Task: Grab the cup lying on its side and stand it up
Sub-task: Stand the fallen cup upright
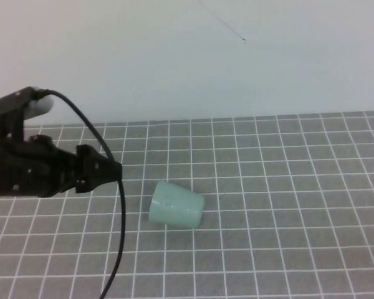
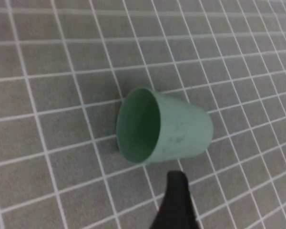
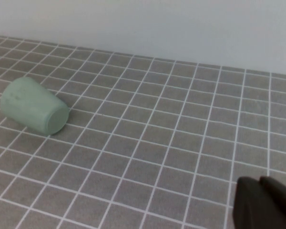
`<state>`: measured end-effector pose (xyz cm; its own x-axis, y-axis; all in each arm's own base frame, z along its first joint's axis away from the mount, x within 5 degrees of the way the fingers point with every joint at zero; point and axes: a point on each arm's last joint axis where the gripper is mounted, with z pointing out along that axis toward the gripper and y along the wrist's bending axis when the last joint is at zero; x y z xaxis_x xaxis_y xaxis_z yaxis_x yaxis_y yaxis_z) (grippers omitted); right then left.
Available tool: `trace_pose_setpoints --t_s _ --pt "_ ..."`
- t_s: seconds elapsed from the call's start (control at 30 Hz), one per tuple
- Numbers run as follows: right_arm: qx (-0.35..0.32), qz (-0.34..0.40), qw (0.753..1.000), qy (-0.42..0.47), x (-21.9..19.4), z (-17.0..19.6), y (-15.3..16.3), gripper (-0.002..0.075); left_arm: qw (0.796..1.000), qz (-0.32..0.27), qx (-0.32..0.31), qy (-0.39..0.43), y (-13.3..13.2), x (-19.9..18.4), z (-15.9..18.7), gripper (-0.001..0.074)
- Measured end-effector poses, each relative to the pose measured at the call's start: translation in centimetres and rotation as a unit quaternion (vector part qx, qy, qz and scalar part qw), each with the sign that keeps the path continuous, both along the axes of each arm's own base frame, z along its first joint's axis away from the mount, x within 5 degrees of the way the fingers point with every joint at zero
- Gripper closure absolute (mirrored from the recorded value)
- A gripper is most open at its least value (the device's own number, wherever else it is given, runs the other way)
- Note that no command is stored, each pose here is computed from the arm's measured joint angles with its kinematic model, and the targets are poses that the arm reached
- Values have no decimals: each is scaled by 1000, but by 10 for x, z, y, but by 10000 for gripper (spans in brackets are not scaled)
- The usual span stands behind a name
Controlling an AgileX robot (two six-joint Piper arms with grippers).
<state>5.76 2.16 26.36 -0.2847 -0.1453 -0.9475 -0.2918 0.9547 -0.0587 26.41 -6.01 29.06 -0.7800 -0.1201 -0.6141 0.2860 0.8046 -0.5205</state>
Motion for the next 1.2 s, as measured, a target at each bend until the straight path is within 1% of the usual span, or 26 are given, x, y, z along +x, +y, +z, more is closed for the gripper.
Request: trace_pose_setpoints --t_s 0.13,0.23,0.3,0.4,0.5,0.6,0.73,0.97,1.2 --pt "0 0 1000 0 0 0 0 729 1000 -10 -5 23 -2 20 -11 275" --pt "0 0 1000 0 0 0 0 729 999 -24 -10 38 -11 32 -21 282" --pt "0 0 1000 0 0 0 0 729 998 -49 -3 46 -26 36 -26 281" --pt "0 0 1000 0 0 0 0 729 994 -93 32 42 -51 38 -32 281" --pt "0 0 1000 0 0 0 0 729 993 -94 64 18 -68 46 -37 281" --pt "-1 2 1000 4 0 -1 0 729 994 -82 69 13 -76 54 -45 281" --pt "-1 2 1000 5 0 -1 0 729 995 -78 64 25 -80 64 -53 281" --pt "-2 4 1000 10 -1 -2 1 729 993 -78 79 41 -82 77 -73 281" --pt "-3 4 1000 9 -1 -2 1 729 994 -61 77 39 -81 80 -77 281"
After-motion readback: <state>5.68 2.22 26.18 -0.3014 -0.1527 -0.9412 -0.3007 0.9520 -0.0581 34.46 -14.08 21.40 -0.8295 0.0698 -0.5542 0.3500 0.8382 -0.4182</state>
